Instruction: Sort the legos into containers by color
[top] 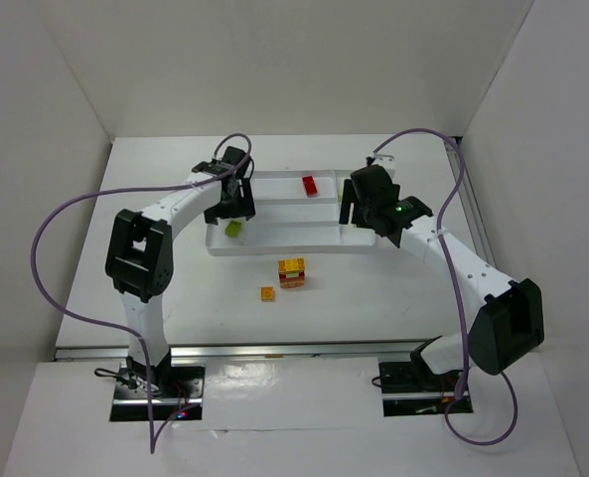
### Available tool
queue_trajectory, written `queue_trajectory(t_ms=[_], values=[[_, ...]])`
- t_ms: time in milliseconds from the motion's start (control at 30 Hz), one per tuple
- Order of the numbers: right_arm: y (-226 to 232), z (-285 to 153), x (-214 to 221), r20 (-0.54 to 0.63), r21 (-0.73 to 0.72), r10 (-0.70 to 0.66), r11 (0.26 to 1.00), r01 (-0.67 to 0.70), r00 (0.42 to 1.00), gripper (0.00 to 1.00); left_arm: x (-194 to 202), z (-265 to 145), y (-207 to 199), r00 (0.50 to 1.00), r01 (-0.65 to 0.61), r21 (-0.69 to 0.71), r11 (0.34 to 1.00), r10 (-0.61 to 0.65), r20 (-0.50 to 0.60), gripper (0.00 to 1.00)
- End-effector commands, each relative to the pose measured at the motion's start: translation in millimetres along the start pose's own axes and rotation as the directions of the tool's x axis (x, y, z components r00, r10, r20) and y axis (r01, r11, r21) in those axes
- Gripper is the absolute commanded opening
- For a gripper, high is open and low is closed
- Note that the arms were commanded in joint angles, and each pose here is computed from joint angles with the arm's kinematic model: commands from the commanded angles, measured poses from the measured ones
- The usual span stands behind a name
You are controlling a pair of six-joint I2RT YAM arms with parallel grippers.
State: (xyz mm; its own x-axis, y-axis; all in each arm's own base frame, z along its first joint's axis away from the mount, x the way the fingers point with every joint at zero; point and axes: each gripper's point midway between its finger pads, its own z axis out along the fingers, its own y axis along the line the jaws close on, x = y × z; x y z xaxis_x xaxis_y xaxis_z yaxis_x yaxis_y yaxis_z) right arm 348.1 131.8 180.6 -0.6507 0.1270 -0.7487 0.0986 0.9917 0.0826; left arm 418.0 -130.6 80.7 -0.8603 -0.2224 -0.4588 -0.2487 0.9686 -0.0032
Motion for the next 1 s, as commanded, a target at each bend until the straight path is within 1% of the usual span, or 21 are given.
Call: queue_trajectory(t_ms=[0,33,67,100,133,167,233,267,300,333,433,467,500,533,567,600,667,700,800,900,967], values=[[4.8,-11.4,-12.4,0.034,-0.024,0.005,1.000,-0.004,0.999,0.82,-21.1,-21.7,3.2,0.998,0.003,0.008,1.000,-0.003,0.066,0.92],[11.0,-17.3,-14.1,0.050,-0.056,0.008,0.998,-0.005,0.999,0.82,-26.7,-37.1,0.6,0.995,-0.012,0.024,1.000,0.009,0.102,0.94],[13.2,-15.0,-8.7,0.038,-0.071,0.005,0.997,-0.003,0.999,0.82,-25.9,-45.2,-0.8,0.993,-0.026,0.034,0.999,0.022,0.114,0.94],[25.2,-21.9,-6.2,0.044,-0.118,-0.004,0.993,0.009,0.999,0.82,-28.2,-56.2,-4.5,0.991,-0.029,0.052,0.998,0.022,0.135,0.94],[37.9,-28.7,-5.5,0.045,-0.174,-0.008,0.985,0.016,0.999,0.82,-22.7,-67.4,-11.9,0.989,-0.063,0.083,0.995,0.051,0.142,0.94],[48.6,-32.5,-3.1,0.046,-0.208,-0.019,0.978,0.028,0.999,0.82,-22.4,-85.9,-10.0,0.985,-0.080,0.121,0.989,0.060,0.163,0.94],[78.7,-44.6,16.1,0.030,-0.281,-0.084,0.956,0.089,0.996,0.83,-17.2,-103.4,-14.8,0.980,-0.113,0.174,0.978,0.081,0.182,0.94],[88.4,-48.5,19.6,0.039,-0.294,-0.116,0.948,0.123,0.992,0.85,-9.0,-104.7,-11.1,0.980,-0.125,0.183,0.975,0.093,0.176,0.94],[97.2,-55.4,21.1,0.056,-0.310,-0.143,0.938,0.153,0.988,0.85,-9.4,-120.9,-10.2,0.975,-0.134,0.220,0.966,0.089,0.205,0.94],[110.8,-63.1,32.6,0.070,-0.322,-0.193,0.924,0.205,0.979,0.86,-0.2,-120.1,-4.1,0.976,-0.136,0.215,0.967,0.094,0.194,0.92],[126.4,-80.0,52.1,0.090,-0.339,-0.270,0.897,0.284,0.959,0.87,20.3,-135.5,0.9,0.972,-0.181,0.267,0.946,0.131,0.195,0.90],[120.6,-79.3,52.9,0.085,-0.296,-0.249,0.918,0.263,0.965,0.87,39.2,-130.5,1.4,0.974,-0.199,0.275,0.941,0.159,0.163,0.90],[116.9,-83.0,49.4,0.090,-0.288,-0.227,0.926,0.244,0.970,0.87,57.5,-130.7,2.9,0.975,-0.217,0.286,0.933,0.189,0.121,0.90],[113.3,-85.0,47.2,0.091,-0.277,-0.208,0.934,0.226,0.974,0.87,68.1,-136.6,0.9,0.975,-0.219,0.310,0.925,0.192,0.116,0.90],[105.5,-84.0,46.3,0.097,-0.245,-0.192,0.946,0.211,0.977,0.87,88.5,-138.0,-7.8,0.970,-0.242,0.335,0.911,0.224,0.092,0.90],[95.6,-84.1,39.1,0.103,-0.228,-0.136,0.961,0.157,0.985,0.87,115.7,-128.7,-7.9,0.973,-0.226,0.346,0.911,0.230,0.029,0.90],[85.4,-84.1,31.7,0.111,-0.216,-0.099,0.969,0.122,0.989,0.87,138.2,-122.2,-19.3,0.971,-0.224,0.373,0.900,0.240,0.003,0.90],[82.3,-85.0,27.4,0.114,-0.214,-0.069,0.972,0.093,0.991,0.87,156.2,-120.3,-25.0,0.964,-0.240,0.384,0.892,0.265,-0.015,0.90],[72.6,-82.3,18.5,0.121,-0.195,-0.031,0.979,0.055,0.992,0.87,175.8,-114.6,-42.7,0.967,-0.222,0.400,0.889,0.252,-0.023,0.90],[70.2,-81.0,20.0,0.112,-0.177,-0.035,0.983,0.054,0.993,0.87,187.8,-101.4,-50.4,0.968,-0.220,0.416,0.883,0.250,-0.020,0.90],[70.2,-81.0,20.0,0.112,-0.177,-0.035,0.983,0.054,0.993,0.87,190.7,-94.9,-51.9,0.971,-0.206,0.417,0.885,0.237,-0.023,0.87]])
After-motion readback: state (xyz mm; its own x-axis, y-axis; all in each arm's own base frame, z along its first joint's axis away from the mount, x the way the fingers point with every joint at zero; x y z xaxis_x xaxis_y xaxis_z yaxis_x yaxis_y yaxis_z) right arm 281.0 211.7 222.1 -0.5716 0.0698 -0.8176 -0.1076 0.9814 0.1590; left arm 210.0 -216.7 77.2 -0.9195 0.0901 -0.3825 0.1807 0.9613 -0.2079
